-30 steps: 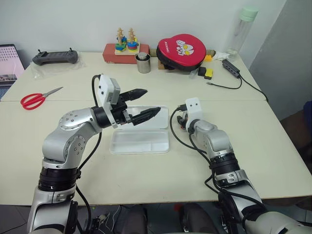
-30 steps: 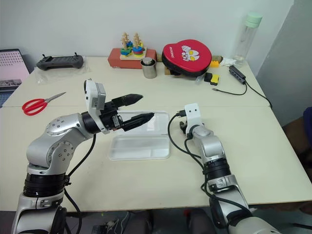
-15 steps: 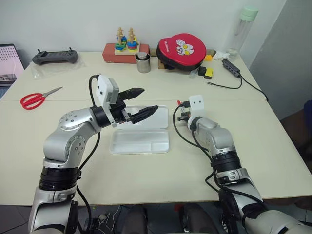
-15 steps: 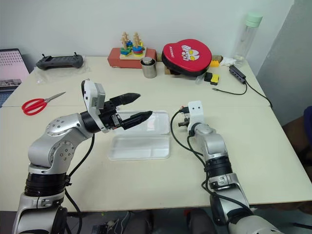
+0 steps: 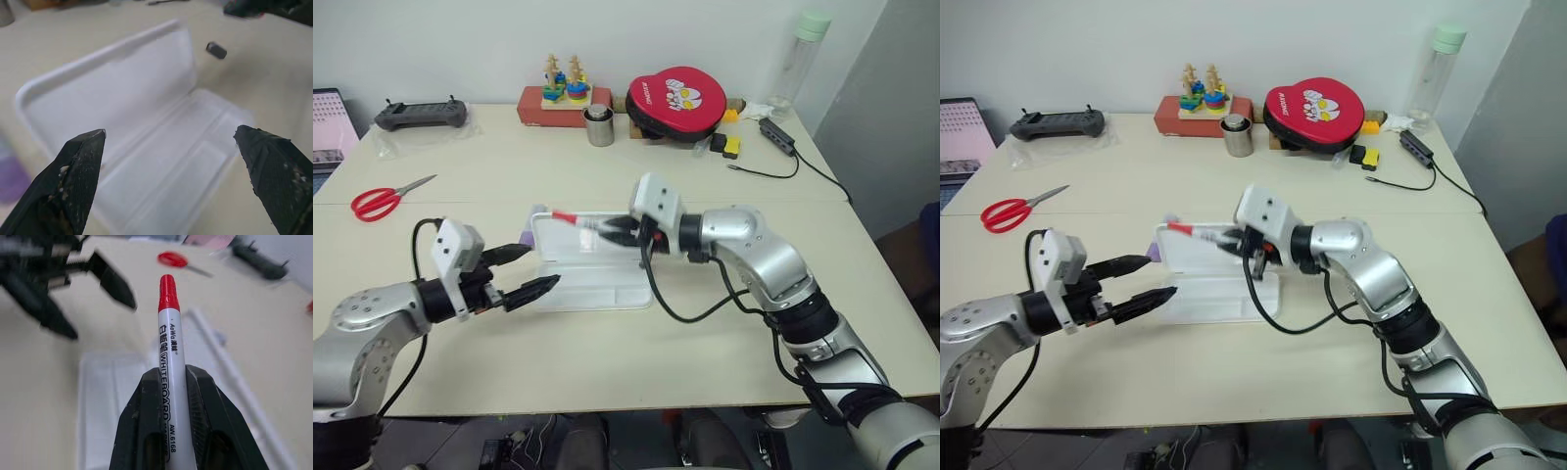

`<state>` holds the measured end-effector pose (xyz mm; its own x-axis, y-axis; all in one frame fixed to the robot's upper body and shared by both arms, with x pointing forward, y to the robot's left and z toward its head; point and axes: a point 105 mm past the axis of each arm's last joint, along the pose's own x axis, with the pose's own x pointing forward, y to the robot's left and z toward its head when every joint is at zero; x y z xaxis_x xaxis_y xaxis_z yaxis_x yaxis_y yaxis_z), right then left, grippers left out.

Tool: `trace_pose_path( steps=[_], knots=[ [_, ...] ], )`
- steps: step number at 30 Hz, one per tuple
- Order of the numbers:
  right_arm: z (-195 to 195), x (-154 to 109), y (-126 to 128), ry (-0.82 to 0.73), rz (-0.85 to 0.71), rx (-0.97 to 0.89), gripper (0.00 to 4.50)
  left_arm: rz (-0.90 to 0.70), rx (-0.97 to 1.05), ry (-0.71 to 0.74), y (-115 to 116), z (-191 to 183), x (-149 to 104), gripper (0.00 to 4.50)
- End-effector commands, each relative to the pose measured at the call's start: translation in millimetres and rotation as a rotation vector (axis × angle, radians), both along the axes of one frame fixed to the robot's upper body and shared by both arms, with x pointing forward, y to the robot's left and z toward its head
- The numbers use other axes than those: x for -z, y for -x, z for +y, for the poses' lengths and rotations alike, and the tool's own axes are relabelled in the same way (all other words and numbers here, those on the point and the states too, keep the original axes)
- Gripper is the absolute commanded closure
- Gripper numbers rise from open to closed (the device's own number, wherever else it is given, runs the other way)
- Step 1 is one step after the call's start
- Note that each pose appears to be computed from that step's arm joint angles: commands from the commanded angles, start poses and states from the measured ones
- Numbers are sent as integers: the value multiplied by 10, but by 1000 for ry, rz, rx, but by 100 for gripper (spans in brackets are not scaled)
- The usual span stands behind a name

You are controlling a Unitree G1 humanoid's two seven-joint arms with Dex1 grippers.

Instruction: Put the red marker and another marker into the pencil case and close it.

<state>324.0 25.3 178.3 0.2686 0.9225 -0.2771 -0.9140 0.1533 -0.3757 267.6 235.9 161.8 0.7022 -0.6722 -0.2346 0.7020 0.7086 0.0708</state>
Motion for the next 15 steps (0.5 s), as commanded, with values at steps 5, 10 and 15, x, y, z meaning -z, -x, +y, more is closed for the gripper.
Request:
trace_pose_path(
  steps=[5,10,15],
  knots=[
    [10,335,-143,110,-36,-75,420,-79,-26,-12,106,2,-181,0],
    [34,539,-153,176,-23,-118,420,-98,-61,16,105,-25,-212,0],
    [106,487,-185,151,-35,-124,303,-118,-118,52,65,12,-248,0]
  ],
)
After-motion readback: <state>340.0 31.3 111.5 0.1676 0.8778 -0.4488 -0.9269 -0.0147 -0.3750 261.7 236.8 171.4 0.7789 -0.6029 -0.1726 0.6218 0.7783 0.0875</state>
